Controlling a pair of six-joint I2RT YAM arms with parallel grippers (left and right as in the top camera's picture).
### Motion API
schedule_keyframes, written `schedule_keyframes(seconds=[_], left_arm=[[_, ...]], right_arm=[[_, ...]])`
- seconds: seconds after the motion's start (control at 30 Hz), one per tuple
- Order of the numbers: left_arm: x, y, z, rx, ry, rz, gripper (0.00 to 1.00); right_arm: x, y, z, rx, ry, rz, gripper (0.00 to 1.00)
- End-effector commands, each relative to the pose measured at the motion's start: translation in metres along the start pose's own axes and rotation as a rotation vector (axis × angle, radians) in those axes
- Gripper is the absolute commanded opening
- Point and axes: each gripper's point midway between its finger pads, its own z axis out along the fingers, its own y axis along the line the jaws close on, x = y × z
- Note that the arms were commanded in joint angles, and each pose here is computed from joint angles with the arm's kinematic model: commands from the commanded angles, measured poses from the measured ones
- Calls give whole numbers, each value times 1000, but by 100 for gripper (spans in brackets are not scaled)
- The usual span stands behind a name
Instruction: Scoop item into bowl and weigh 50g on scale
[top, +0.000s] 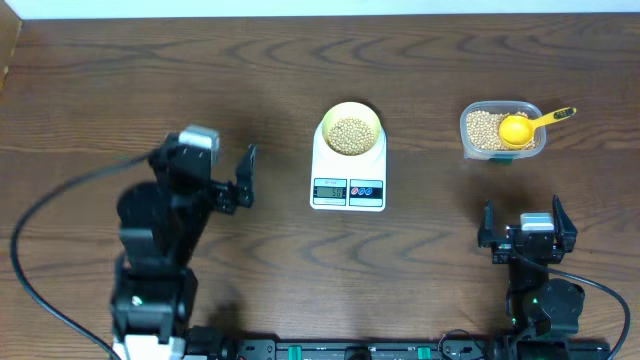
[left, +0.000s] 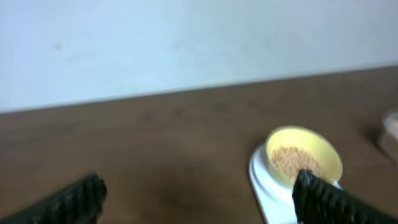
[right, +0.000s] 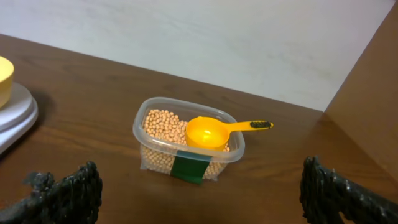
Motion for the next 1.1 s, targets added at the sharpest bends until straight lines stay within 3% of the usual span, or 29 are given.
schedule_keyframes(seconds=[0.0, 0.7, 1.07], left_arm=[[25, 14, -6, -87, -54, -91, 97], [100, 26, -34, -194, -238, -83, 98], [132, 31, -31, -218, -159, -96, 97]], right_arm=[[1, -2, 0, 13, 1, -1, 99], [1, -2, 0, 13, 1, 0, 99], [1, -2, 0, 13, 2, -1, 99]])
